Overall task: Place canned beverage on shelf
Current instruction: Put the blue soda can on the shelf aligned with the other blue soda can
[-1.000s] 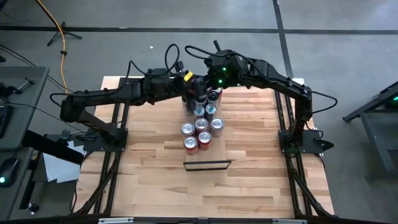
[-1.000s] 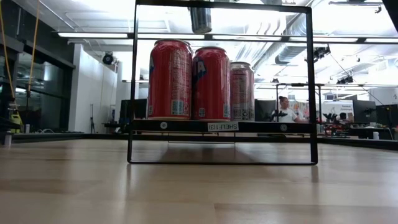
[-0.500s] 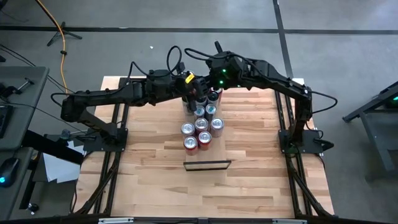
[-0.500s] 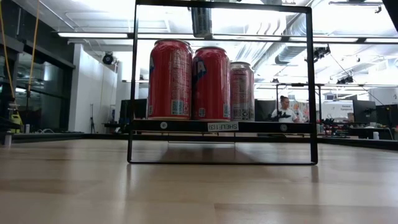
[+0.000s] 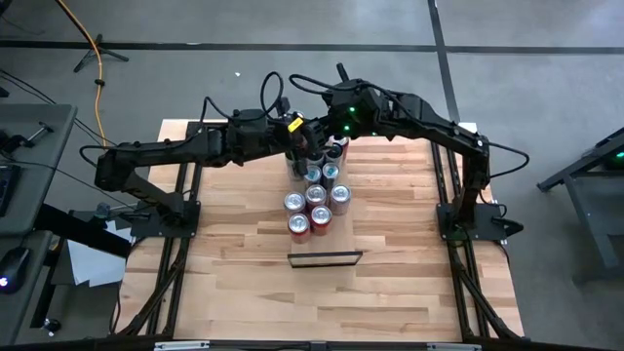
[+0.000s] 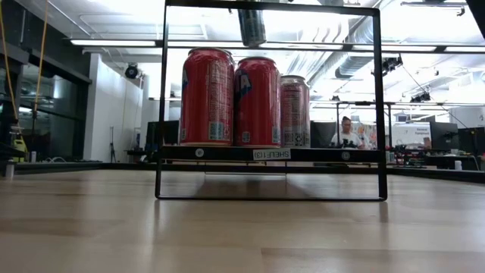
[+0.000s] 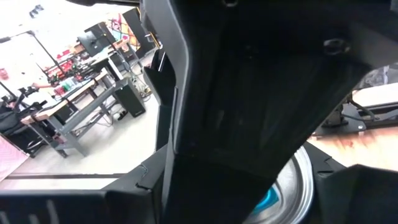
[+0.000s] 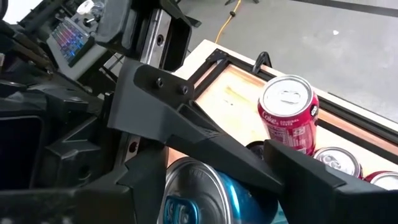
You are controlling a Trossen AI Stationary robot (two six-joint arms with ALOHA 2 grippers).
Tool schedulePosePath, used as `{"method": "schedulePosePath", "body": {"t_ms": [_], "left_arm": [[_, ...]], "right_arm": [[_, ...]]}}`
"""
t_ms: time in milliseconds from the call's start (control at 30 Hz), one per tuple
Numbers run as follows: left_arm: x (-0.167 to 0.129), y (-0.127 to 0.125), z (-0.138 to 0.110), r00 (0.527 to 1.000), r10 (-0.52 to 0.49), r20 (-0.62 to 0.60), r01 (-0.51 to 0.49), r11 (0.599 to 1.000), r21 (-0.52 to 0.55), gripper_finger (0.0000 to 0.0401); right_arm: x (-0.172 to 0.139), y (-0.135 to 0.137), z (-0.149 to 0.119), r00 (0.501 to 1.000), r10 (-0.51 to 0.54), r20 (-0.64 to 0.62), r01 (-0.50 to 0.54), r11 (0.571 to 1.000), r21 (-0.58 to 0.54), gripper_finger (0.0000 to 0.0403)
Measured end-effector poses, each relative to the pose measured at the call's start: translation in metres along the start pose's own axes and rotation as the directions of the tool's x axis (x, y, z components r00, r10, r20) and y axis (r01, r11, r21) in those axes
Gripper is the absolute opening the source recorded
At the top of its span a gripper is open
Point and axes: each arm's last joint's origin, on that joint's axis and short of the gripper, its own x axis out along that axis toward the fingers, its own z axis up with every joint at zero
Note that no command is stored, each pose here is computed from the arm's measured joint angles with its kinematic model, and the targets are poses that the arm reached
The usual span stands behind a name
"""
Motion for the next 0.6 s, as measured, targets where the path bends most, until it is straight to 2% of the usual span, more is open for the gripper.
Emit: {"method": "schedulePosePath", "body": {"t_ms": [367, 600], "left_arm": [[-0.002, 0.001, 0.002, 1.000, 0.005, 0.006, -0.005, 1.000, 0.001, 0.0166], [-0.010, -0.002, 0.003, 0.999, 0.000, -0.034, 0.002, 0.998, 0.058, 0.0166]], "right_arm": [[-0.002, 0.003, 0.002, 0.999, 0.054, 0.003, -0.054, 0.998, -0.012, 0.0242], [-0.011, 0.002, 0.007, 0.996, 0.086, 0.023, -0.085, 0.995, -0.053, 0.0242]]}}
